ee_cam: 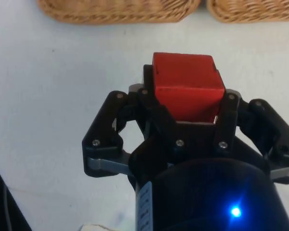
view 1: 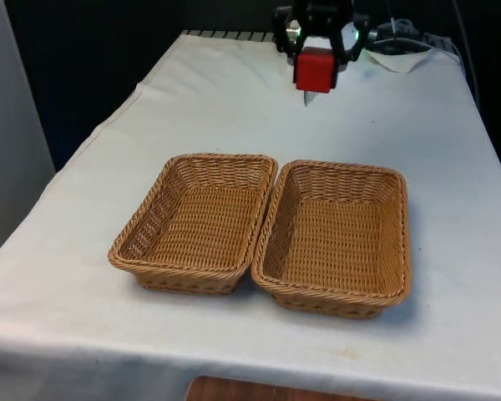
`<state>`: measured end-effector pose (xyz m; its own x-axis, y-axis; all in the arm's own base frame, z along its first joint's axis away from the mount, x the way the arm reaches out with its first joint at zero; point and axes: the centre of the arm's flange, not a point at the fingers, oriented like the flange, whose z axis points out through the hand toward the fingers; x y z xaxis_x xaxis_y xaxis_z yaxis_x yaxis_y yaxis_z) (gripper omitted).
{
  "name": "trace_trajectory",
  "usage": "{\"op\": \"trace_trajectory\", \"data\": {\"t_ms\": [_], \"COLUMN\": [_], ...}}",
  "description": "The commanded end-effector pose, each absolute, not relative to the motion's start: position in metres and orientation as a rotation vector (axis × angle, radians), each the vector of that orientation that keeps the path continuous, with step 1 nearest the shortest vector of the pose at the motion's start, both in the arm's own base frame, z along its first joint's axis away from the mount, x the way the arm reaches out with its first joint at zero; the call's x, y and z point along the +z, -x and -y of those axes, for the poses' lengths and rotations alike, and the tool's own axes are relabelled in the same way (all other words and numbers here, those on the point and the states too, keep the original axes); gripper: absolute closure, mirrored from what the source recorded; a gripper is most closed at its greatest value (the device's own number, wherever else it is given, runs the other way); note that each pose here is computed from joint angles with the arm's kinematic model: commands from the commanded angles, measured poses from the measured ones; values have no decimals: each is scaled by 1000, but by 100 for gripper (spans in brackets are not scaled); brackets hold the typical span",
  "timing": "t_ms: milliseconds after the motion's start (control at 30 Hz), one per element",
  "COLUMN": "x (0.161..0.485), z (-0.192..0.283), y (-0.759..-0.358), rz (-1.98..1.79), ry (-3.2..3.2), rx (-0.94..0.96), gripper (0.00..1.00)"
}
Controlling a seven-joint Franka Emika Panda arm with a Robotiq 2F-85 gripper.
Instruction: Pick up the red cube and place it into the right basket.
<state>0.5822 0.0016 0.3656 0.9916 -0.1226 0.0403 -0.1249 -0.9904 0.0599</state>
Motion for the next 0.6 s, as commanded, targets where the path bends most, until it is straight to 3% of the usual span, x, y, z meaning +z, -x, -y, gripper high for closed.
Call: {"op": "trace_trajectory", "data": {"t_ms": [0, 567], "x": [364, 350], "z": [3, 56], "y": [-585, -610], "rz": [186, 167], "ry": [-3079, -3049], "rx": [45, 64], "gripper": [97, 97]}}
